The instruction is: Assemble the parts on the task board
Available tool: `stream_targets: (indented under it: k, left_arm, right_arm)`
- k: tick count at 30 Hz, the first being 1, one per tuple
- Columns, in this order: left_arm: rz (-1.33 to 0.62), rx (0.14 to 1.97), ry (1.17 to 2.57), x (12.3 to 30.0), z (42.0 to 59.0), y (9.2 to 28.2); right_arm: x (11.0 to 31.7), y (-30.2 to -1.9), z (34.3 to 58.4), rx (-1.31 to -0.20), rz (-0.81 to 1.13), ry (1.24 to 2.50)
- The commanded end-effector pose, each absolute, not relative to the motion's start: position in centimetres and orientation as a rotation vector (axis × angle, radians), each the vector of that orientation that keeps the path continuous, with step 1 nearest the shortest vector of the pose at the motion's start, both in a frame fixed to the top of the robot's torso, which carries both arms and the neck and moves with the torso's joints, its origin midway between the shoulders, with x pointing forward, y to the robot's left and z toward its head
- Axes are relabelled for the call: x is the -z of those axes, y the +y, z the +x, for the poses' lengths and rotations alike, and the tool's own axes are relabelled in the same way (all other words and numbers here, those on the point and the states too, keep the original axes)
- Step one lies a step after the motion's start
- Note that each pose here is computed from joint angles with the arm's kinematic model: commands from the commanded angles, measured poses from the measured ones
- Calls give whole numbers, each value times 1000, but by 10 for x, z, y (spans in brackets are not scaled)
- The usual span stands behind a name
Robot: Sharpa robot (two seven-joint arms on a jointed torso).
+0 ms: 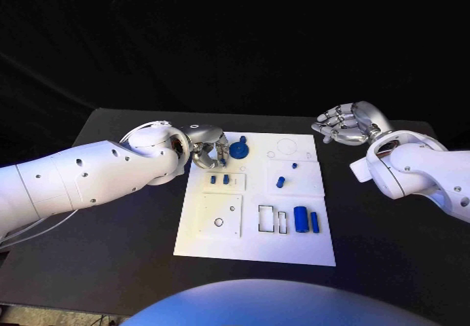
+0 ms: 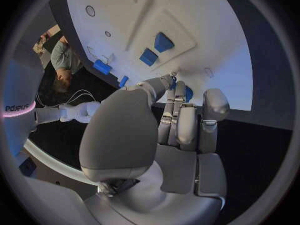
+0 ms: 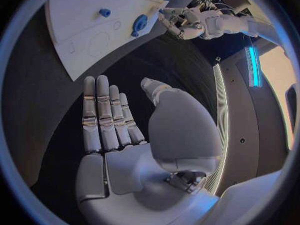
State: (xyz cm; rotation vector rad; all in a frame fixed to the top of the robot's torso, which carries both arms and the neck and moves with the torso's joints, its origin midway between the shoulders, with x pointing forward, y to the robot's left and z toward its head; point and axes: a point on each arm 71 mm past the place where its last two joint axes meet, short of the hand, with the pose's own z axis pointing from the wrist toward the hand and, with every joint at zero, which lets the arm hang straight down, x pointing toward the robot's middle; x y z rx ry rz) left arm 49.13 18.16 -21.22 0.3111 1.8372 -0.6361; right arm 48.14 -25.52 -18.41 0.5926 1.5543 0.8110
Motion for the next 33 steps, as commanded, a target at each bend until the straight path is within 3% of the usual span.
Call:
stream_targets:
  k: [1,33]
  left_arm:
    - [306,636,1872,214,491,182]
    - [310,632,1911,220,494,175]
  right_arm:
    - [184,-254,481,-817,582,1558]
    - [184,-253,481,-819,577,1560]
